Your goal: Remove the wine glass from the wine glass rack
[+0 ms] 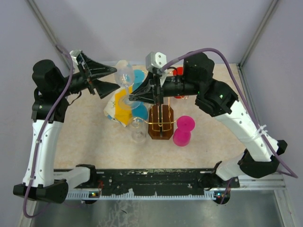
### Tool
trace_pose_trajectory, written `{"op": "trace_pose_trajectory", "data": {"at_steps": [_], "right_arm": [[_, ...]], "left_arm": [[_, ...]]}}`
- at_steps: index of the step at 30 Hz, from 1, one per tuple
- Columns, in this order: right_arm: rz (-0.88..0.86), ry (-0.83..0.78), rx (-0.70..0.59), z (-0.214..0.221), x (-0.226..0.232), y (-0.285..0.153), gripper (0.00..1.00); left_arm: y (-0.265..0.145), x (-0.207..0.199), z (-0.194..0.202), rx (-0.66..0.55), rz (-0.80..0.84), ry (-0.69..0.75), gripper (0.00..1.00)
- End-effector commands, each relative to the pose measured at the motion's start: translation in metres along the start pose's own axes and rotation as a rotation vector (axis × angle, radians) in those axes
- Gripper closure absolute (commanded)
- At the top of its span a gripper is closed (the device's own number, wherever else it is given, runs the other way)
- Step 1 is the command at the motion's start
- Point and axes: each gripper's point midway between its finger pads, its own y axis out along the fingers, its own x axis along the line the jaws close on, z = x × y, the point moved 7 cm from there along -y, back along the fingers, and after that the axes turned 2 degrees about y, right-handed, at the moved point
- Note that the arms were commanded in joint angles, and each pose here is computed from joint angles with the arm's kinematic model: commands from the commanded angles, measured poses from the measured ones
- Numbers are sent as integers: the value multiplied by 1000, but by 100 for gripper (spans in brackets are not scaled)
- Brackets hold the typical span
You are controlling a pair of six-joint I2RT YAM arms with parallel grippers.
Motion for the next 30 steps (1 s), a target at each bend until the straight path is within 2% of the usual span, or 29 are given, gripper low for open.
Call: {"op": "trace_pose_trajectory", "data": {"at_steps": [1, 16, 21, 27, 30], "right_arm": [[-21, -135, -128, -42, 11, -4, 100], [-73, -127, -110, -39, 19, 6, 100], [-65, -123, -105, -38, 19, 6, 100], [-61, -120, -101, -38, 21, 3, 100], [-54, -110, -101, -38, 21, 2, 100]], "left_arm": [[5, 5, -1, -1, -11, 12, 0], [13, 10, -1, 11, -10, 4, 1], [14, 10, -1, 7, -8, 14, 13], [14, 13, -1, 4, -12, 14, 33], [14, 13, -1, -7, -13, 21, 38]]}}
